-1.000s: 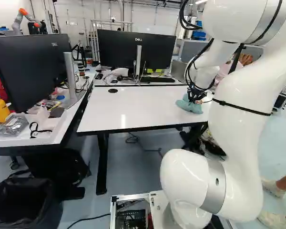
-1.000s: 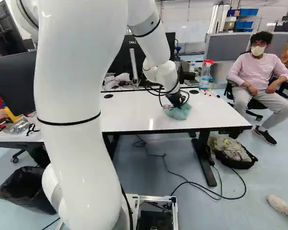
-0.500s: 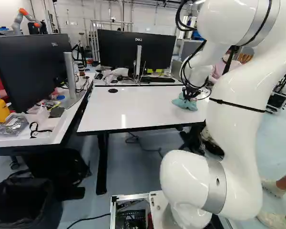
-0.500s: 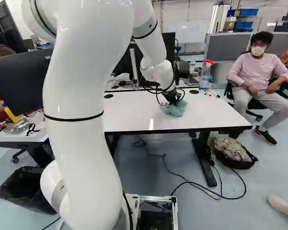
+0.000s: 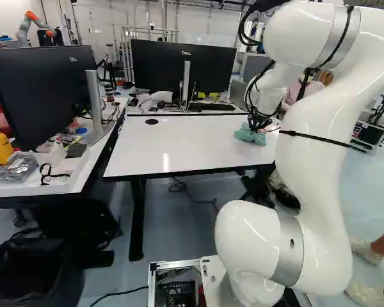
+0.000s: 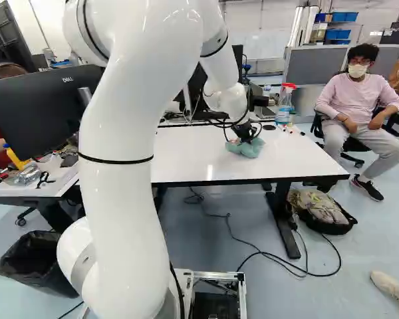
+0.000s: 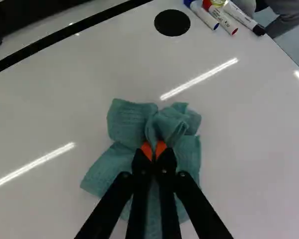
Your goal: Clean the table with the green towel
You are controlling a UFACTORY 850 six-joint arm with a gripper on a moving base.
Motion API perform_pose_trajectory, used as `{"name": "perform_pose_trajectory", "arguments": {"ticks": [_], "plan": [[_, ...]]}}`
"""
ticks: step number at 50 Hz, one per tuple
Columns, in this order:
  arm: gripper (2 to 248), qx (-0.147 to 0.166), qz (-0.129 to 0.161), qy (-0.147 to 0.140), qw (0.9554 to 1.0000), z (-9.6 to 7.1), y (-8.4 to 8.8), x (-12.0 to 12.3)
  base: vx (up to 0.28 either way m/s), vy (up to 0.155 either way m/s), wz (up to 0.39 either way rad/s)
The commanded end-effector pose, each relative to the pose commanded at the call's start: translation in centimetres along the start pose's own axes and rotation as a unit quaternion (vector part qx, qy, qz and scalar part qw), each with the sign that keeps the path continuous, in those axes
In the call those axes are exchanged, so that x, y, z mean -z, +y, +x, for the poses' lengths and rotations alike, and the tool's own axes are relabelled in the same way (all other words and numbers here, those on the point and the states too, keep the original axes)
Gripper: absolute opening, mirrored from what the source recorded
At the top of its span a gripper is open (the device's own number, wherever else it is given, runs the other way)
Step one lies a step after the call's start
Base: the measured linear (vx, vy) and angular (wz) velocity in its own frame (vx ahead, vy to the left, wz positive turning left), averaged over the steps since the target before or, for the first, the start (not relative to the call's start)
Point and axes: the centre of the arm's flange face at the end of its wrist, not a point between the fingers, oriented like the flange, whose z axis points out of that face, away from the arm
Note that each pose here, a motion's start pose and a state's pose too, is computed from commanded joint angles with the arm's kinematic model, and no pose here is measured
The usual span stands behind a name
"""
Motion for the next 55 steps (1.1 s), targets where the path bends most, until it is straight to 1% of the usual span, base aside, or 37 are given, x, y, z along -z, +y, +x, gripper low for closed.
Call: {"name": "perform_pose_trajectory", "arguments": {"ticks": [12,24,35,48,55], "plan": [[29,-0.015,-0.01,0.001,0.9998,0.2,2.2,-0.2,0.0,0.0,0.0],[29,-0.029,-0.021,0.0,0.9994,-0.2,4.4,0.2,0.0,0.0,0.0],[29,-0.039,-0.028,-0.005,0.9988,-1.3,5.8,1.1,0.0,0.0,0.0],[29,-0.048,-0.033,-0.011,0.9982,-3.1,6.8,2.4,0.0,0.0,0.0],[29,-0.051,-0.035,-0.015,0.998,-4.1,7.1,3.2,0.0,0.0,0.0]]}}
